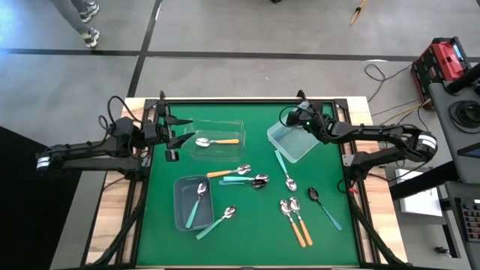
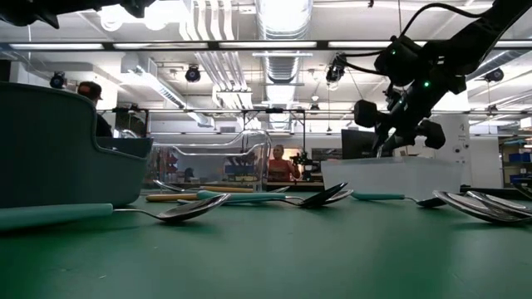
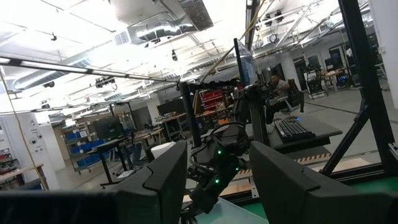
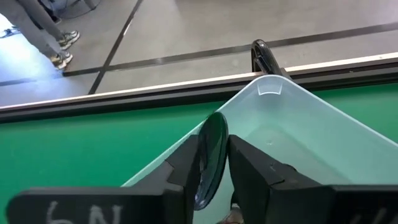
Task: Sort silverware by color (type)
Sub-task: Put the blue spoon into the white bin, then put the orange spoon into the transparent bin
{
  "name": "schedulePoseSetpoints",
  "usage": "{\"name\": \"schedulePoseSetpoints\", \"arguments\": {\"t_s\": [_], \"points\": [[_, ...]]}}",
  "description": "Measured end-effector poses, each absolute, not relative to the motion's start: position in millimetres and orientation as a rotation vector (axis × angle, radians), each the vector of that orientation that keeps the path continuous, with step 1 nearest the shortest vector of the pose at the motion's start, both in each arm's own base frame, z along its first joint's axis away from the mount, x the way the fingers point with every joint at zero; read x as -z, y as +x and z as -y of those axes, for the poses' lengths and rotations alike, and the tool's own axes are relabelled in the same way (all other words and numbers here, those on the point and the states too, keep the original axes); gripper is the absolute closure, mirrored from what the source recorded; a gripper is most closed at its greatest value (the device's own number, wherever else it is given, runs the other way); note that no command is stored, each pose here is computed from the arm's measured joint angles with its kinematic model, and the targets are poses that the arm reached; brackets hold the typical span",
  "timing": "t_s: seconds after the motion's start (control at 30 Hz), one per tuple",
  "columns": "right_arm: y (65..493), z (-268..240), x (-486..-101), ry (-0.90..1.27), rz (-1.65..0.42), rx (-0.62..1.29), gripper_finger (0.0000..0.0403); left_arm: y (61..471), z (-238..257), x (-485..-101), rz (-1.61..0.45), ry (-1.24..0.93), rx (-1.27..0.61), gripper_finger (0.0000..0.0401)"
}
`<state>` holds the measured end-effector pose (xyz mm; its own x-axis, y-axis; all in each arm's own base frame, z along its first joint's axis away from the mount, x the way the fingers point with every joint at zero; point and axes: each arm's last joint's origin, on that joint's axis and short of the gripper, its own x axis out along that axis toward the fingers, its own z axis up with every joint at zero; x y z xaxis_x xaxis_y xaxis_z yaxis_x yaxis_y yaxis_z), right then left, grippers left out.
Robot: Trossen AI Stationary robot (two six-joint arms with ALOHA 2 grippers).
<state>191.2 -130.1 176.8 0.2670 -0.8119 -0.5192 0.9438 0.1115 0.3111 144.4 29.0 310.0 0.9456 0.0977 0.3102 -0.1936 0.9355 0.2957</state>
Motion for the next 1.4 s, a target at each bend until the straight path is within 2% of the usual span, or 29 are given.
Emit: {"name": "schedulePoseSetpoints", "arguments": {"t_s": [0.3,0.87,1.13,1.4], "points": [[191,130,-177,0.670,-0.230,1.308,0.0293,144,-29,-310,0.297,0.330,-0.151,0.0243],[192,129,-179,0.661,-0.228,1.289,0.0291,144,-29,-310,0.297,0.329,-0.151,0.0243],[195,112,-198,0.606,-0.192,1.173,0.0302,145,-29,-310,0.297,0.296,-0.145,0.0243],[204,94,-226,0.567,-0.169,0.933,0.0316,156,-32,-305,0.257,0.205,-0.129,0.0243]]}}
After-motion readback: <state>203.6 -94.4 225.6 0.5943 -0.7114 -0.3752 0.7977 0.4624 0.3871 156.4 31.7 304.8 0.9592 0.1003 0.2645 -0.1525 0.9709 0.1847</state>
